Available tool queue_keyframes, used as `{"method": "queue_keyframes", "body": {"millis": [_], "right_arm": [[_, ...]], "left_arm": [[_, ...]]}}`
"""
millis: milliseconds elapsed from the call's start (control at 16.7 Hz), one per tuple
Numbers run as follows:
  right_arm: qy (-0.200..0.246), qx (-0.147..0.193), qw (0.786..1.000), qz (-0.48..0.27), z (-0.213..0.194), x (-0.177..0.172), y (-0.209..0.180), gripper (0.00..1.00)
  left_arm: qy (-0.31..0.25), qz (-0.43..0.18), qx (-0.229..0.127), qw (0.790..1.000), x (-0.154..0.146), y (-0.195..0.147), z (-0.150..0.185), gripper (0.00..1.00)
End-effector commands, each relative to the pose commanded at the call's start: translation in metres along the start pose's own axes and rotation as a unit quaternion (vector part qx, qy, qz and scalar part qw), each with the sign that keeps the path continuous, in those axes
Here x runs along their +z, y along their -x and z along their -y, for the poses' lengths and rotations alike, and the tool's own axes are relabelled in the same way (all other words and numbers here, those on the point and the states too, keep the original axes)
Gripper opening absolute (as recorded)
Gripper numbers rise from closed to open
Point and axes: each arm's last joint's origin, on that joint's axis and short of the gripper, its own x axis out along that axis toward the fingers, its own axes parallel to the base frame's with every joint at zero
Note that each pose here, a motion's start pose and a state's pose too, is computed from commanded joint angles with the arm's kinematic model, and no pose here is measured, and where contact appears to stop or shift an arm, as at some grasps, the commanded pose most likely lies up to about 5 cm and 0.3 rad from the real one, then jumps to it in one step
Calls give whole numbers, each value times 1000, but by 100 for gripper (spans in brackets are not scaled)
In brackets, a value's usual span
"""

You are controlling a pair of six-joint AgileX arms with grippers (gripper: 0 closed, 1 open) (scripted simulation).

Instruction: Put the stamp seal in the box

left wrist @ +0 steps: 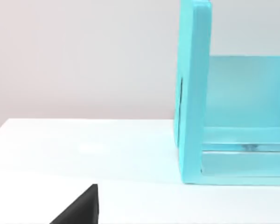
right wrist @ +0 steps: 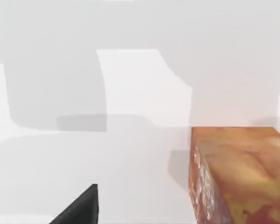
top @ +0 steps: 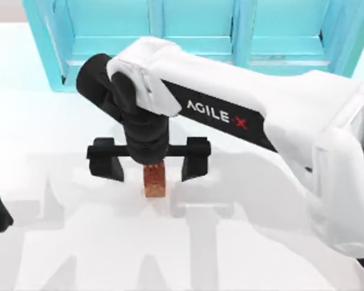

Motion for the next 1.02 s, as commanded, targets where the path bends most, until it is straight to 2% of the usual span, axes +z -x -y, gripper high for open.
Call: {"method": "queue_keyframes", "body": {"millis": [180, 420, 1020], "right_arm": [[0, 0, 1000, 0, 2, -3, -21, 100], [0, 0, 1000, 0, 2, -3, -22, 100], [0, 0, 1000, 0, 2, -3, -22, 25]], "left_arm": [[0, 0, 0, 1000, 0, 0, 0, 100], [0, 0, 0, 1000, 0, 0, 0, 100], [0, 0, 0, 1000, 0, 0, 0, 100]]}}
